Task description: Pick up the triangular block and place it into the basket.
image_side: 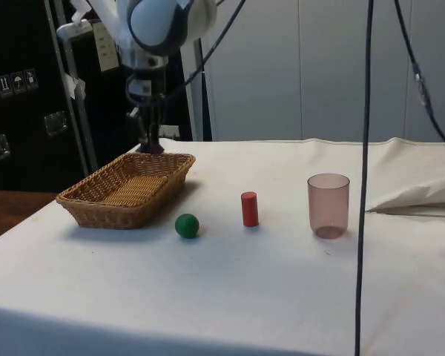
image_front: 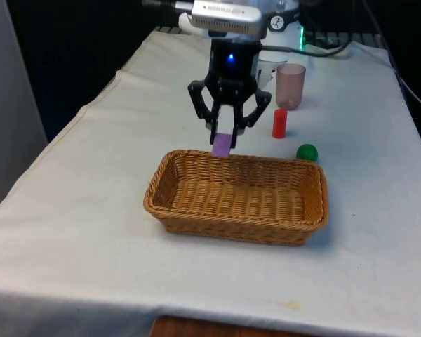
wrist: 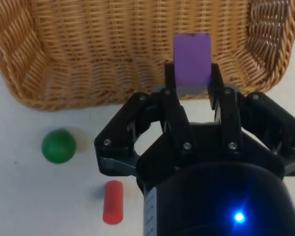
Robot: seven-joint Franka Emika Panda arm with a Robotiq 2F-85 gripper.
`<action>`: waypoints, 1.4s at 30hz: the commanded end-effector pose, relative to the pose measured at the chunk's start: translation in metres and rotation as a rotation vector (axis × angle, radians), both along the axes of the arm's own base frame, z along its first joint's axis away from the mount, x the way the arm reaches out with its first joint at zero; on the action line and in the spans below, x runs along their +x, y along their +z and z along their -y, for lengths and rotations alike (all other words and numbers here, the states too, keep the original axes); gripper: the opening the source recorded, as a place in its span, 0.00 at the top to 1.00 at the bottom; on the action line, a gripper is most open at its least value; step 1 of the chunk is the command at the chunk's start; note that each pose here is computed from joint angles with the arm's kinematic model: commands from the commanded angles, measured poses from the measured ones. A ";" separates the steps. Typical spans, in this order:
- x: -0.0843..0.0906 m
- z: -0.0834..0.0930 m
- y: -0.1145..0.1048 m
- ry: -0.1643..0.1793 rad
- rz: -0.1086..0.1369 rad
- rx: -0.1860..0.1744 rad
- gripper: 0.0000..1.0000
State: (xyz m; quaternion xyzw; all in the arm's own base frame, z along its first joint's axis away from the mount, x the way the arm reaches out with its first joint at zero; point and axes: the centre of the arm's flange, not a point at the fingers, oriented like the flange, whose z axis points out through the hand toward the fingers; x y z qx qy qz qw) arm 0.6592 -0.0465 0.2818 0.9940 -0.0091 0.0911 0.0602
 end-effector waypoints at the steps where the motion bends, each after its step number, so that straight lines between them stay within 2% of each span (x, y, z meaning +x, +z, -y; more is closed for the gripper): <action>1: 0.003 -0.002 -0.007 -0.004 0.007 0.004 0.67; 6: 0.011 -0.005 -0.025 -0.005 0.016 -0.003 0.67; 7: 0.009 -0.004 -0.023 -0.002 0.012 -0.010 0.67; 12: 0.021 -0.008 -0.042 -0.007 0.024 -0.012 0.67; 15: 0.026 -0.011 -0.049 -0.008 0.027 -0.015 0.67; 16: 0.024 -0.010 -0.047 -0.005 0.021 -0.022 0.67; 19: 0.030 -0.013 -0.054 -0.009 0.031 -0.017 0.67; 25: 0.037 -0.018 -0.067 -0.009 0.027 -0.021 0.67; 27: 0.036 -0.018 -0.067 -0.007 0.023 -0.030 0.64; 28: 0.037 -0.018 -0.069 -0.009 0.026 -0.021 0.64; 32: 0.038 -0.020 -0.071 -0.008 0.025 -0.021 0.46; 34: 0.038 -0.020 -0.072 -0.008 0.023 -0.021 0.30; 37: 0.037 -0.020 -0.071 -0.007 0.020 -0.029 0.16; 38: 0.038 -0.020 -0.073 -0.007 0.023 -0.021 0.16; 42: 0.039 -0.021 -0.073 -0.008 0.023 -0.021 0.00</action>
